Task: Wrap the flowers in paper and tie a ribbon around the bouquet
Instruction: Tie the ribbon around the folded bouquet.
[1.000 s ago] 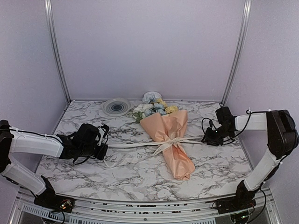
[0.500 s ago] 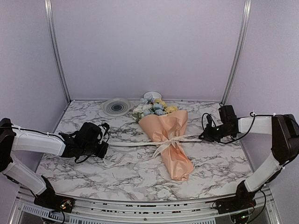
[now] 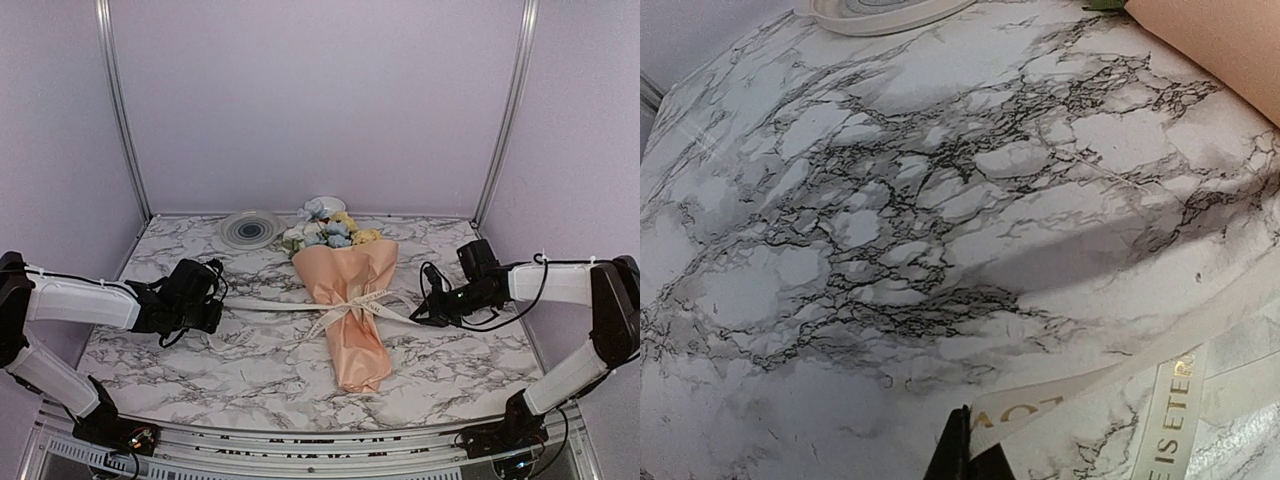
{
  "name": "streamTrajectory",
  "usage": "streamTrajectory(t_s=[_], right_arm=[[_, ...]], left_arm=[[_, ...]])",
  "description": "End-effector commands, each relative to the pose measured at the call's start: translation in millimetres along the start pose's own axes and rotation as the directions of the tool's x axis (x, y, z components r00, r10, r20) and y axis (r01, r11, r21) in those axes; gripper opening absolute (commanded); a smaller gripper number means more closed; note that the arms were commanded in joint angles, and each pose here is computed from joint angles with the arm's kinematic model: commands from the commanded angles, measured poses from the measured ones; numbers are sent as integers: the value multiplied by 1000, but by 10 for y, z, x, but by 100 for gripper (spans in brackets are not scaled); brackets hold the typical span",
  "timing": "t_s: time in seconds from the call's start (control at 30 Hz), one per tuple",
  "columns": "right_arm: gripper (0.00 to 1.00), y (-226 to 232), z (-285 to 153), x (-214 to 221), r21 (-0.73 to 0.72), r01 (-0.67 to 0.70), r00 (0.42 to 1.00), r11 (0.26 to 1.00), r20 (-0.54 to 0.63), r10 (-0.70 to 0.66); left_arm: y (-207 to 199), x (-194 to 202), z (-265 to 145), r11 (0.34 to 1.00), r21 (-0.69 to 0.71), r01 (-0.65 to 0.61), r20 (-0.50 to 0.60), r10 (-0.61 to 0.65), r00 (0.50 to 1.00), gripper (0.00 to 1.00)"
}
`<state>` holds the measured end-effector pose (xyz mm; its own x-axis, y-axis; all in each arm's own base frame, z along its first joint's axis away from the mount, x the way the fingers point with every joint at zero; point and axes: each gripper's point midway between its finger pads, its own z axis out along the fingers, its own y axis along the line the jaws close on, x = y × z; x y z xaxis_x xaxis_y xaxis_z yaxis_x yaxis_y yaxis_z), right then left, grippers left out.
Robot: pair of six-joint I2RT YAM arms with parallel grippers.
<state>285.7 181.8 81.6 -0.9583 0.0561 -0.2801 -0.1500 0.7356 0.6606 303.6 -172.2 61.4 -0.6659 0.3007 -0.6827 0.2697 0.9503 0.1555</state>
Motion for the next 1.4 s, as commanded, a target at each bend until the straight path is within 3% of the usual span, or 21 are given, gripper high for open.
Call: streamTrajectory(t_s=[0.0, 0.2, 0.33, 0.47, 0.77, 1.03, 1.3, 1.33, 1.37], right_arm=[[0, 408, 45, 367, -178, -21, 996, 984, -94, 4], [0, 876, -282, 238, -230, 136, 990, 964, 5, -139], [0, 1081, -412, 197, -292, 174, 985, 940, 42, -170], [0, 1208, -444, 194, -349, 192, 981, 917, 47, -188], [0, 1538, -514, 75, -437, 262, 965, 861, 92, -247], [0, 1614, -467, 47, -442, 278, 959, 853, 83, -270], [0, 1605, -458, 43, -430, 286, 957, 856, 78, -280], [0, 1601, -455, 44, -430, 285, 957, 857, 76, -280], [0, 1598, -452, 43, -430, 283, 957, 857, 74, -279]], left_arm=[[370, -235, -12, 991, -130, 15, 16, -13, 1000, 0], [420, -287, 37, 992, -103, 66, 19, -65, 998, 0], [363, -161, 98, 994, -82, 67, -23, -69, 997, 0], [147, -41, 107, 996, 26, 80, -37, -79, 996, 0], [-357, 174, 49, 987, 156, -42, -34, 48, 998, 0], [-244, 123, -7, 994, 103, -28, -11, 30, 1000, 0], [-177, 238, 96, 999, 45, 7, -68, -4, 998, 0], [-159, 230, 106, 999, 37, 17, -69, -14, 998, 2], [-143, 212, 112, 999, 30, 25, -67, -23, 998, 16]])
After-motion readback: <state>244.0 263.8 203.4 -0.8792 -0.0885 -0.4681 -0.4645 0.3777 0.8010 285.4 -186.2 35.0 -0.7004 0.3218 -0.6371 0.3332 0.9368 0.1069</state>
